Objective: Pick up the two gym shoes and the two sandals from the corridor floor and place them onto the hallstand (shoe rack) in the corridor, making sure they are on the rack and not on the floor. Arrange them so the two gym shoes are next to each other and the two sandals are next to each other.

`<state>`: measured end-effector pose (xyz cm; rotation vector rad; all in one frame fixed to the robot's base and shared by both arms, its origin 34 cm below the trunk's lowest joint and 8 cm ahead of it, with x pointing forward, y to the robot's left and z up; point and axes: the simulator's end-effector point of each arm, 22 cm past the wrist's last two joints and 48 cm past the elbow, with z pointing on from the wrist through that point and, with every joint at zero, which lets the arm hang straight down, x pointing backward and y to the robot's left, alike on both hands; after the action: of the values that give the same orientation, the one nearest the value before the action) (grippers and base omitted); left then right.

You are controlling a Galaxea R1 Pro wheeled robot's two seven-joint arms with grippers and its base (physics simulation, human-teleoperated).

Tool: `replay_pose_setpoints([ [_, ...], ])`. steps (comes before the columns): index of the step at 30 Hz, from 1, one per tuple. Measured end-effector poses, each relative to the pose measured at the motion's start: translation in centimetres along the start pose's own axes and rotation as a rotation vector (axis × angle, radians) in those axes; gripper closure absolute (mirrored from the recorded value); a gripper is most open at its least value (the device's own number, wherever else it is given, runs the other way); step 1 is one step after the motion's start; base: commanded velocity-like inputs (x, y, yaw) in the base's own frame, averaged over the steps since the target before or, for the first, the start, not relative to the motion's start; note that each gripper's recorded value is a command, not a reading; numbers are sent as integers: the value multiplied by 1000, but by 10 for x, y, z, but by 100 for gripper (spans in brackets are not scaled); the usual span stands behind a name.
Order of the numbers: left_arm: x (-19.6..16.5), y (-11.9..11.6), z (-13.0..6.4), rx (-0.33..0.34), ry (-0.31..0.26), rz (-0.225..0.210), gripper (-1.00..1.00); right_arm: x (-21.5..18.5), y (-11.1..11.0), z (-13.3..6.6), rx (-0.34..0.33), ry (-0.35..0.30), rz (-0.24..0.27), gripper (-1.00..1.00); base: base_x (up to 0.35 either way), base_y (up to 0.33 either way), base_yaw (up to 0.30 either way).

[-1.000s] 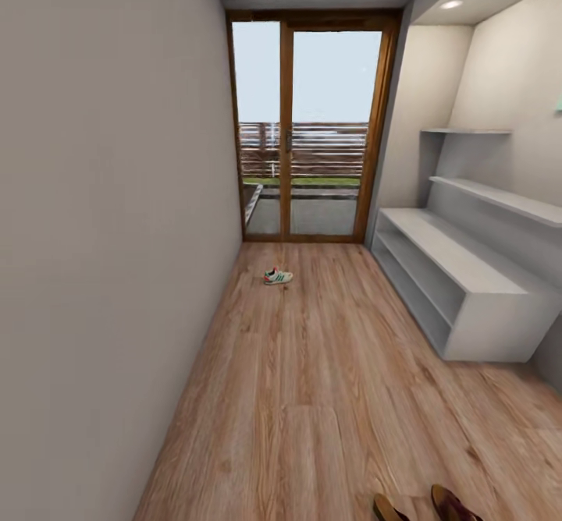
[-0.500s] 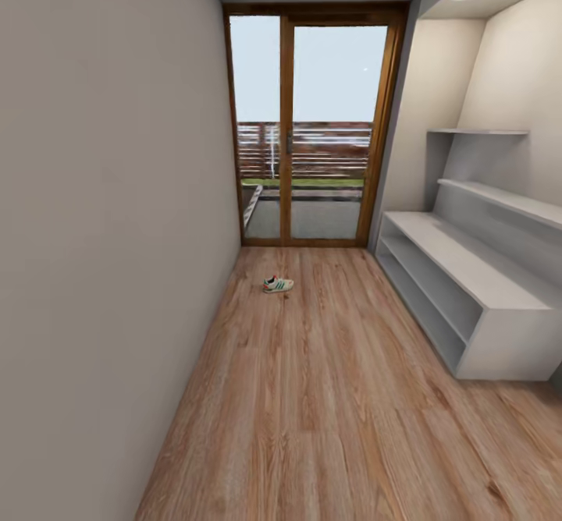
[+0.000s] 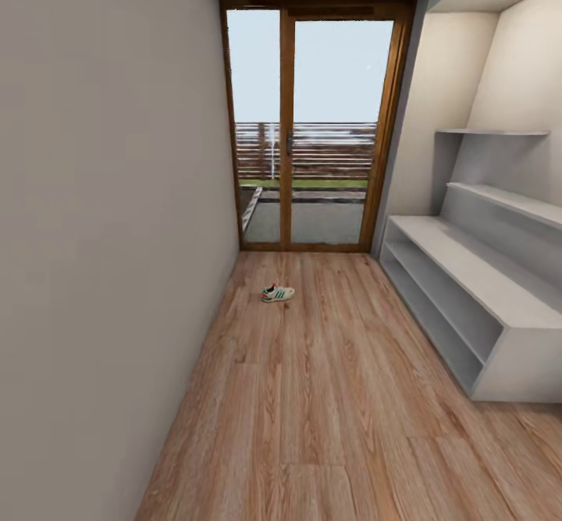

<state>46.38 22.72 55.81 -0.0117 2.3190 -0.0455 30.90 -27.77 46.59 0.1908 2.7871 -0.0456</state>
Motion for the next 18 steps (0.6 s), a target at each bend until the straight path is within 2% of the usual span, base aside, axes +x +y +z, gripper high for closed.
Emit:
replay_pose_setpoints([
  [12, 0, 0, 0, 0, 0, 0, -100, 0, 0, 0, 0, 0, 0, -100, 340, 48, 0],
  [18, 0, 0, 0, 0, 1, 0, -100, 0, 0, 0, 0, 1, 0, -100, 148, 27, 0],
])
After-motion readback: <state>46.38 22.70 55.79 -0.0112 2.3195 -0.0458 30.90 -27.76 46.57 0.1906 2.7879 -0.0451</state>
